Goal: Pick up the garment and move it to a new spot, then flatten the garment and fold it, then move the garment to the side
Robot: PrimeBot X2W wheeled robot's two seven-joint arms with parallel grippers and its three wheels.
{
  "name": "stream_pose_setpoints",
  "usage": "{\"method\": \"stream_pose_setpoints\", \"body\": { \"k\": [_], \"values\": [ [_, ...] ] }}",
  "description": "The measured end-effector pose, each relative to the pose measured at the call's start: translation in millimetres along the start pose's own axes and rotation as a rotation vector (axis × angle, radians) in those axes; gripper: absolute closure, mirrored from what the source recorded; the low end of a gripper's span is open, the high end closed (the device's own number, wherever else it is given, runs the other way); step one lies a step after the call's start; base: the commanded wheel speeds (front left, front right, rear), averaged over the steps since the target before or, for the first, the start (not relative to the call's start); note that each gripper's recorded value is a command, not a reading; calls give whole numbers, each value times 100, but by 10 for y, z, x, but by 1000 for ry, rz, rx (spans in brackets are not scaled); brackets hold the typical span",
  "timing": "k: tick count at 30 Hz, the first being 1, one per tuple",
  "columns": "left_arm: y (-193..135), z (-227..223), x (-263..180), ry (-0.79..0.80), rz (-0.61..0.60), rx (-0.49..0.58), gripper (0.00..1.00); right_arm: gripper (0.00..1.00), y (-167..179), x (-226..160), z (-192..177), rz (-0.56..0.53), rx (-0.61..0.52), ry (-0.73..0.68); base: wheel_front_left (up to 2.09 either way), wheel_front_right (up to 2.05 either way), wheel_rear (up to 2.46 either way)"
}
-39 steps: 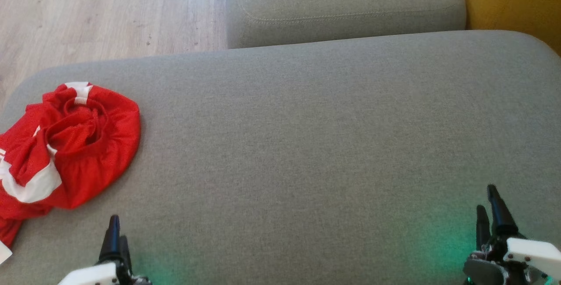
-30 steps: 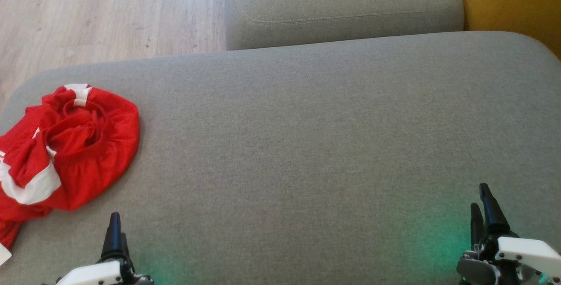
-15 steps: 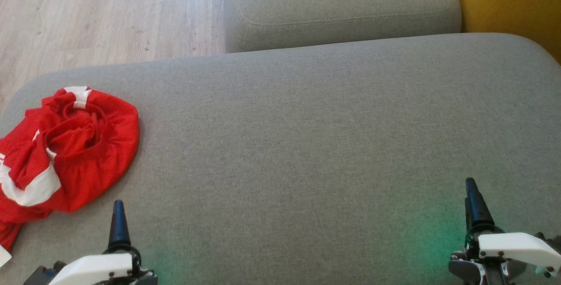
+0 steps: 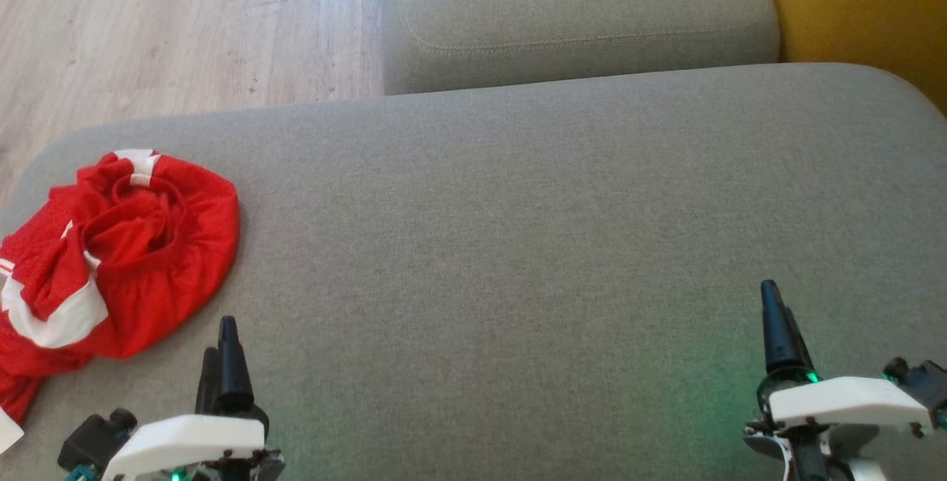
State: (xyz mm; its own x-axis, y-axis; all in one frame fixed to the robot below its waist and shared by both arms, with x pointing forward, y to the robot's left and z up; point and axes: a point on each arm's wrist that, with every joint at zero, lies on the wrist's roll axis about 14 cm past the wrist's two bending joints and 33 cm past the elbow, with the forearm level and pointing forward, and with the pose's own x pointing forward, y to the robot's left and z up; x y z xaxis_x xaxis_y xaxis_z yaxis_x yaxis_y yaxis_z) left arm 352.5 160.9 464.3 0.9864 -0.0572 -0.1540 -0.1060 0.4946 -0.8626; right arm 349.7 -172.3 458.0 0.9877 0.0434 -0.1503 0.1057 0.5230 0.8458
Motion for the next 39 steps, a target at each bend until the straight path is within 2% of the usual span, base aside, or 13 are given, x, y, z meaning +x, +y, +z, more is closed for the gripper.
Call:
{"method": "stream_pose_setpoints", "body": {
  "k": [39],
  "values": [
    [-356, -7, -115, -82, -102, 509, 0, 0, 462, -46, -170, 171, -475, -15, 0, 0, 0]
  ]
}}
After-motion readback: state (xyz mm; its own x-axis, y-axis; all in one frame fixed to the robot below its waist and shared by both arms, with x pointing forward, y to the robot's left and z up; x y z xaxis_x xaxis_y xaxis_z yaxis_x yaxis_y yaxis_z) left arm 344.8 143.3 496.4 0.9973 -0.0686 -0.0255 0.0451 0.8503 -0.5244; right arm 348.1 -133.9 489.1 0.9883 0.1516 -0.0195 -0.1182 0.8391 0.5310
